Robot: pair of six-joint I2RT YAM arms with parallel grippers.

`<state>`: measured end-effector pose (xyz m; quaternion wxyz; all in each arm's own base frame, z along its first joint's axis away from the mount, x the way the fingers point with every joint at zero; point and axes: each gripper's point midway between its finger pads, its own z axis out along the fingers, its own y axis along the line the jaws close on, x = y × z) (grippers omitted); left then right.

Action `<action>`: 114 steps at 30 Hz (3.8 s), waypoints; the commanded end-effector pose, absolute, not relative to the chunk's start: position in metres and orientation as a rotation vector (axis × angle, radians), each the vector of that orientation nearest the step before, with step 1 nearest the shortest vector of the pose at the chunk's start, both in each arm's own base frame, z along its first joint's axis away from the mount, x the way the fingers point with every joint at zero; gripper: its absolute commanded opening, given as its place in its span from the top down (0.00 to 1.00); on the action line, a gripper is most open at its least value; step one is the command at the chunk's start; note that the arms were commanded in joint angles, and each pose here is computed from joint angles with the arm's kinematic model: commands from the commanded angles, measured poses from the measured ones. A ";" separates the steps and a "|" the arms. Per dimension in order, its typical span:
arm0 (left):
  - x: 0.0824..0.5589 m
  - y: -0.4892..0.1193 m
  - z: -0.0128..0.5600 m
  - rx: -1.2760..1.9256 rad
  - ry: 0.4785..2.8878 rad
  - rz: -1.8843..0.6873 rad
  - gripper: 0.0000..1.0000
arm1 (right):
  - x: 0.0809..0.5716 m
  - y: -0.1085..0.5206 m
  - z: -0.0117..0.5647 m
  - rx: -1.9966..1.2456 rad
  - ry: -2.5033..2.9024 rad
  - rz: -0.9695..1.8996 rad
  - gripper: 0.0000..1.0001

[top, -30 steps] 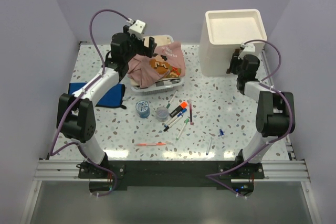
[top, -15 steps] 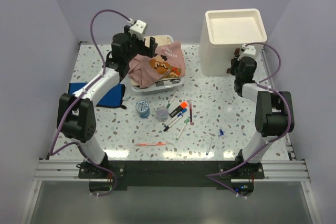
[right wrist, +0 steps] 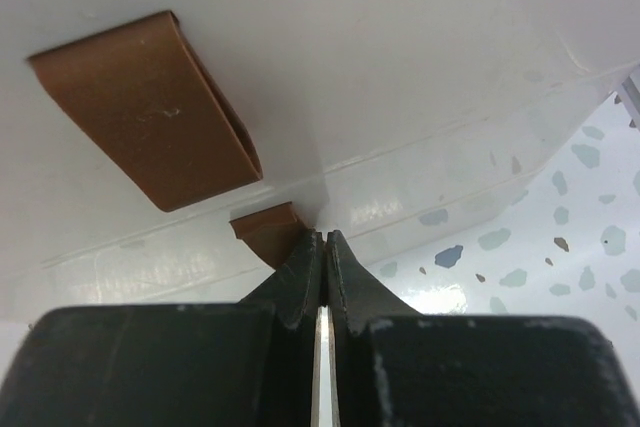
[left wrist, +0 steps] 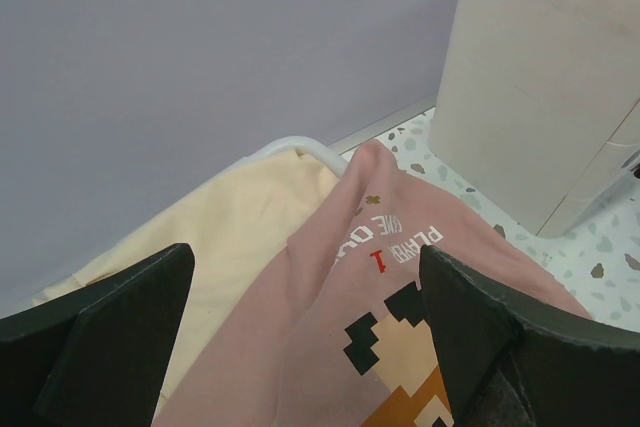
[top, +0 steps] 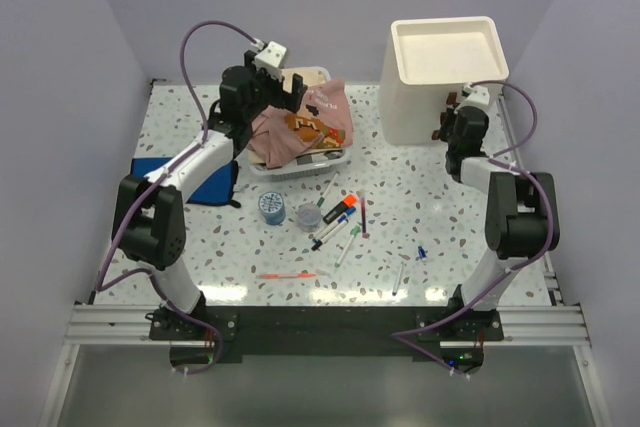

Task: Sort the stationery into containers
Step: Open the drawer in the storage box, then pick up the pen from the center of the board.

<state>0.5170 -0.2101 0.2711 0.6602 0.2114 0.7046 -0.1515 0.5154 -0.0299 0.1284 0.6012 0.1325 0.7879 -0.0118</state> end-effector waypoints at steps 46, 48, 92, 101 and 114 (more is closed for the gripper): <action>0.477 -0.228 0.309 0.526 1.439 -0.389 0.00 | 0.368 -0.001 0.167 0.279 1.968 0.142 1.00; 0.475 -0.229 0.311 0.526 1.435 -0.390 0.00 | 0.370 -0.001 0.168 0.266 1.962 0.135 0.74; 0.393 -0.091 0.328 0.428 1.580 -0.049 0.00 | 0.328 0.252 0.142 -1.547 1.759 0.502 0.39; 0.410 -0.087 0.321 0.439 1.608 -0.008 0.00 | 0.319 0.281 0.122 -1.978 1.429 0.501 0.52; 0.422 -0.076 0.331 0.414 1.577 0.025 0.00 | 0.317 0.272 0.078 -2.386 1.152 0.477 0.53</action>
